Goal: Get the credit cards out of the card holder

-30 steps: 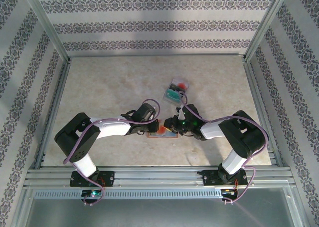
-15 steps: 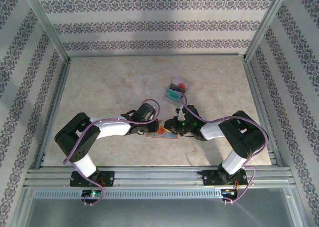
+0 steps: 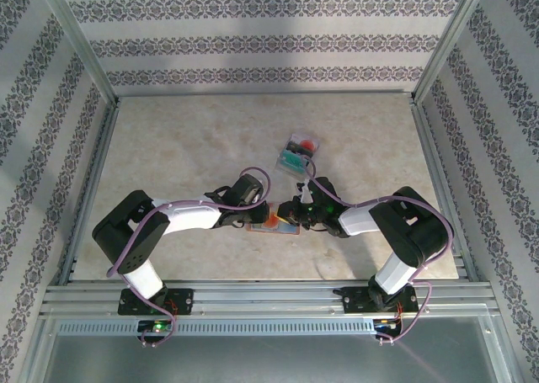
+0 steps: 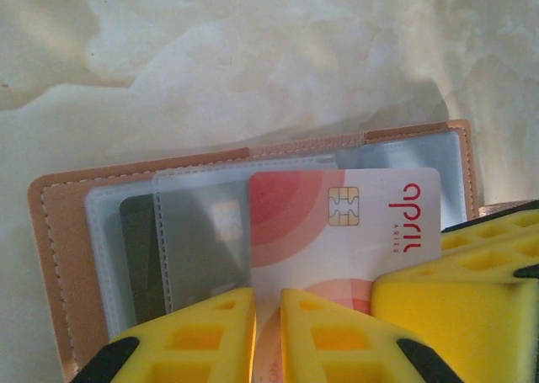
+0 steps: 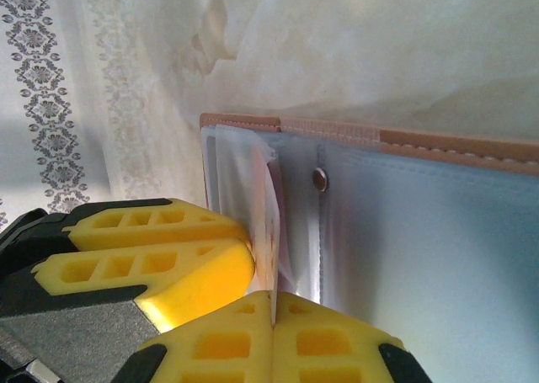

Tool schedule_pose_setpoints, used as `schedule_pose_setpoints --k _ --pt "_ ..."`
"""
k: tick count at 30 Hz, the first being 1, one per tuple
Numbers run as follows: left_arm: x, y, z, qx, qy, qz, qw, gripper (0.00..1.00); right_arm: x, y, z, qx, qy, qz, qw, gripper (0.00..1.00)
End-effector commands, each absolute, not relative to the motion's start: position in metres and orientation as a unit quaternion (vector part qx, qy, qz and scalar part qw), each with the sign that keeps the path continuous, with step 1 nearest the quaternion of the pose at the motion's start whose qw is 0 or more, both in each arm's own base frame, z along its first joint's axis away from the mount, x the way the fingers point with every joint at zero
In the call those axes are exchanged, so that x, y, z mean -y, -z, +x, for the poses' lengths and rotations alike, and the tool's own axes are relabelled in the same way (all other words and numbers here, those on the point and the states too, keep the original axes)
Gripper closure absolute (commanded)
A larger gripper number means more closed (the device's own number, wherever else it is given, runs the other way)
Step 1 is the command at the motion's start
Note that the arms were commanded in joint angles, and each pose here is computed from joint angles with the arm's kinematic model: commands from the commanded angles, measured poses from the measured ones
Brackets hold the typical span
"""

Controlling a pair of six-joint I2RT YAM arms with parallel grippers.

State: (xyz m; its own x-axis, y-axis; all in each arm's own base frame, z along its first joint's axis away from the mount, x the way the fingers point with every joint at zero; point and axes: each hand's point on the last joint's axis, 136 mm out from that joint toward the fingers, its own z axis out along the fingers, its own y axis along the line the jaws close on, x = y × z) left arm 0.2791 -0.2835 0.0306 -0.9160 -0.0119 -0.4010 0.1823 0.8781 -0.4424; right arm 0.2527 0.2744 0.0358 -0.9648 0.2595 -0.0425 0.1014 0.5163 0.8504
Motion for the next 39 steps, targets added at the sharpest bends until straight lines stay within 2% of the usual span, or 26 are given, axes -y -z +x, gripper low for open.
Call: schedule_pose_setpoints --k 1,39 --pt "0.272 -0.022 0.275 -0.956 0.213 0.035 0.199 0.81 -0.272 -0.030 0.248 -0.873 -0.472 0.096 0.076 0.94" --pt "0.256 -0.028 0.281 -0.955 0.201 0.025 0.217 0.75 -0.249 -0.046 0.254 -0.905 -0.409 0.072 0.089 0.94"
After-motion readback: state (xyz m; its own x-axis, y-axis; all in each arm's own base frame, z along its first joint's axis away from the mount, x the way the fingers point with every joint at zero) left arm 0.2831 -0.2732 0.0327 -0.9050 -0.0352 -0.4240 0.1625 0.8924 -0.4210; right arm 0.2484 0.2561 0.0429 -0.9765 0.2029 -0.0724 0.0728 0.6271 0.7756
